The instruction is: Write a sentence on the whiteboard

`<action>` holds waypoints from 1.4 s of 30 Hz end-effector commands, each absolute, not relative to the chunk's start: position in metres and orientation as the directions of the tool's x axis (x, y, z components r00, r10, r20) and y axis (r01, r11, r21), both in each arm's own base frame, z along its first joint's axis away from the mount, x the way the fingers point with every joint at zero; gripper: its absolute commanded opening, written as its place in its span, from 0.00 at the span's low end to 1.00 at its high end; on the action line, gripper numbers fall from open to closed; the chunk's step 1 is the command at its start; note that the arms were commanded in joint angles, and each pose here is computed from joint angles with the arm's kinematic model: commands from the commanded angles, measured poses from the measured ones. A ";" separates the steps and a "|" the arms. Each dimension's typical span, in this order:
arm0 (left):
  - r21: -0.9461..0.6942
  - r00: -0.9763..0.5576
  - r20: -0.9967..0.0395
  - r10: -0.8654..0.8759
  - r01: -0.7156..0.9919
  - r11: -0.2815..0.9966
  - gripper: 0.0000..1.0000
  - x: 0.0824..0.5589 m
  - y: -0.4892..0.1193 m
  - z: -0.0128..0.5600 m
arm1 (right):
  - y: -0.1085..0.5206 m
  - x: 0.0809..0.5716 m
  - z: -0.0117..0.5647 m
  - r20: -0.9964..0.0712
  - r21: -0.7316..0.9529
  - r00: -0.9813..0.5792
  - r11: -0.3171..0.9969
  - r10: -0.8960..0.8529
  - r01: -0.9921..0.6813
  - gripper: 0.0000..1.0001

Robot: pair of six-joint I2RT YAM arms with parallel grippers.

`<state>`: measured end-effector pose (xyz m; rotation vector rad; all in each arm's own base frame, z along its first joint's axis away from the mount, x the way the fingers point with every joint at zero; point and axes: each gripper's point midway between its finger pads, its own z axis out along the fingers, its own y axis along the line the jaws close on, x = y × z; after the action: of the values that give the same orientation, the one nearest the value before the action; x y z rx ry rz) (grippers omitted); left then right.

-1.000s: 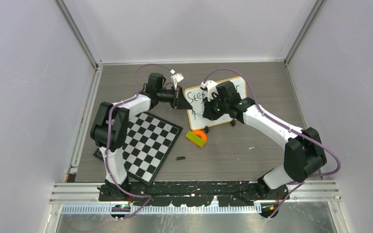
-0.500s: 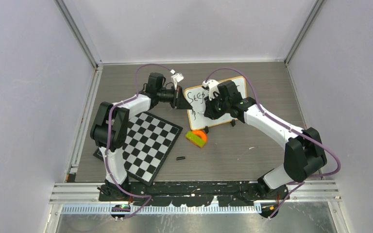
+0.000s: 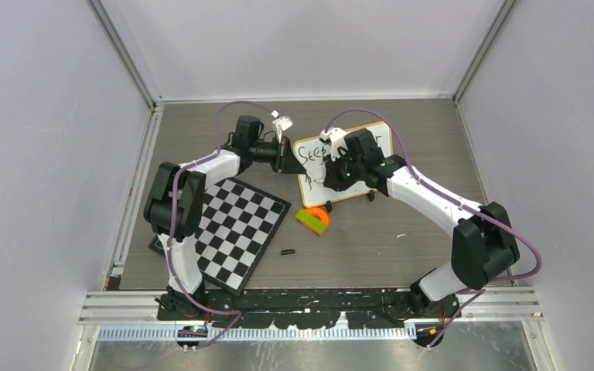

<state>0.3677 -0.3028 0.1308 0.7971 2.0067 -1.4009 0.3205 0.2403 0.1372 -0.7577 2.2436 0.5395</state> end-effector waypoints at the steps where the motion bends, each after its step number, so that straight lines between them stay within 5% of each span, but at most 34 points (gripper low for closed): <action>1: -0.588 -0.643 -0.750 0.153 0.755 0.290 0.00 0.374 -0.304 0.138 | 0.246 0.328 0.147 -0.757 0.133 -0.544 0.729 -0.363 -0.671 0.00; 42: -0.584 -0.639 -0.752 0.162 0.759 0.287 0.00 0.371 -0.306 0.138 | 0.241 0.328 0.174 -0.787 0.122 -0.512 0.725 -0.346 -0.677 0.00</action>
<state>0.3666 -0.3039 0.1305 0.8040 2.0054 -1.4011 0.3287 0.2390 0.1479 -0.7795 2.2171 0.5140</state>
